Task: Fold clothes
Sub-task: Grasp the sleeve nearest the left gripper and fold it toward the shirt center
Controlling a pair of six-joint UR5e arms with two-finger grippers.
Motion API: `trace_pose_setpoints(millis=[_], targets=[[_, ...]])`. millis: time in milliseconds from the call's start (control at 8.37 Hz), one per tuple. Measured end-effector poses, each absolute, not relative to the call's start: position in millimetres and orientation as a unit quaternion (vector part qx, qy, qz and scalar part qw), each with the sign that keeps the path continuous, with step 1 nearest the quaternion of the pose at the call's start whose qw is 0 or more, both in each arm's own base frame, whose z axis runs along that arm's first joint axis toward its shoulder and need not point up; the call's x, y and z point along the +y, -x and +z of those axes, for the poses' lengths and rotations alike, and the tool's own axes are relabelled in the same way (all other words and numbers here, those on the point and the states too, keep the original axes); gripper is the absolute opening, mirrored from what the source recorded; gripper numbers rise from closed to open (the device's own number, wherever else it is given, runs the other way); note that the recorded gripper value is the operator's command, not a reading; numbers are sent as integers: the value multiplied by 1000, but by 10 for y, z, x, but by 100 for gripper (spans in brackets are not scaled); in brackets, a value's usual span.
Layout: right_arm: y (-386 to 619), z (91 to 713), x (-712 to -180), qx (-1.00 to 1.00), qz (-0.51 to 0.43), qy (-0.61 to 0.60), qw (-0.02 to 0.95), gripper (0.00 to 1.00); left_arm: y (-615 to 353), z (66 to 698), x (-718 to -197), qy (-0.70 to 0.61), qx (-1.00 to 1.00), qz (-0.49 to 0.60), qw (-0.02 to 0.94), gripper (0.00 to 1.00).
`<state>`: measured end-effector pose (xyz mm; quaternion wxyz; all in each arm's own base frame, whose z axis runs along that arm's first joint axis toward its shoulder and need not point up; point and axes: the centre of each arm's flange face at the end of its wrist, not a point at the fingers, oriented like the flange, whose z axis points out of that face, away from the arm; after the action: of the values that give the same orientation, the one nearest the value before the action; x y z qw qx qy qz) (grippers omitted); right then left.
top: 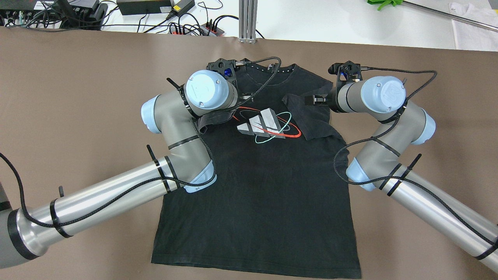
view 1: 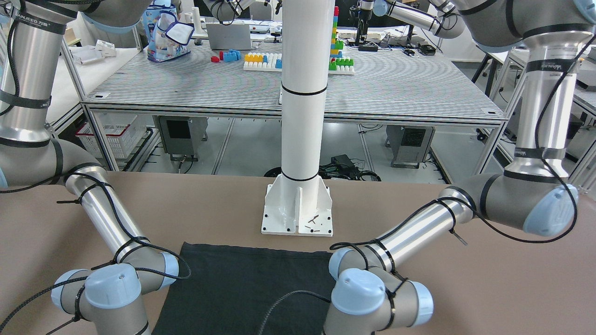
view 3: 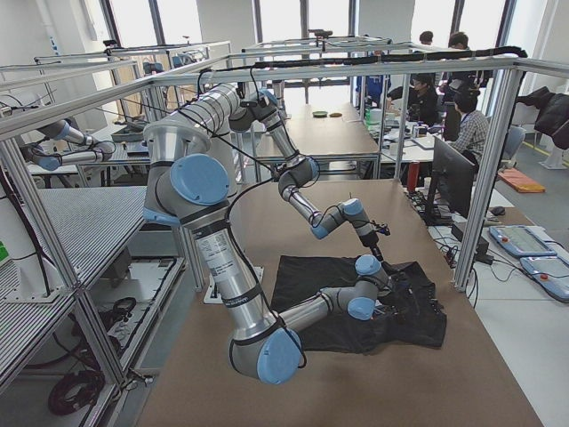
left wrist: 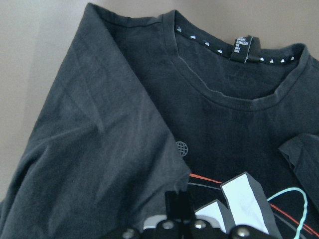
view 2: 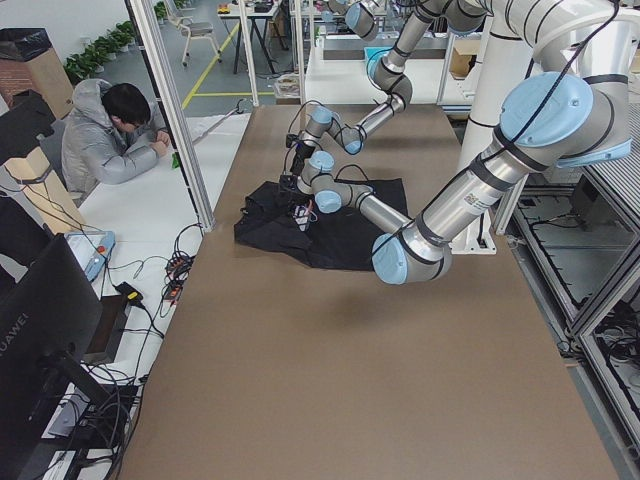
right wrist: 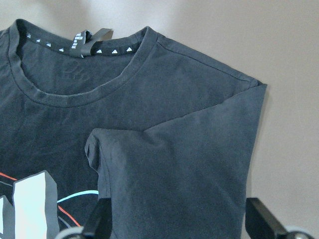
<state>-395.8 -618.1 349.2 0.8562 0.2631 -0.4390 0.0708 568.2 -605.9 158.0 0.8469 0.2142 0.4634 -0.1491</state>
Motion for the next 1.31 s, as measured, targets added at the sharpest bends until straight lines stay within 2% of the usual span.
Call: trace_pose_setpoints(millis=[359, 1076, 1195, 1315], targets=[[3943, 3544, -6164, -437, 72, -261, 858, 94, -5863, 1682, -6055, -217, 446, -157, 854, 0], [3942, 3540, -6167, -436, 71, -262, 858, 94, -5996, 1260, -6285, -220, 444, -184, 849, 0], [3941, 3540, -6169, -435, 72, -263, 858, 94, -5999, 1275, -6302, -221, 441, -187, 849, 82], [3942, 3535, -6171, -435, 72, -263, 858, 94, -6004, 1309, -6322, -227, 438, -191, 849, 100]])
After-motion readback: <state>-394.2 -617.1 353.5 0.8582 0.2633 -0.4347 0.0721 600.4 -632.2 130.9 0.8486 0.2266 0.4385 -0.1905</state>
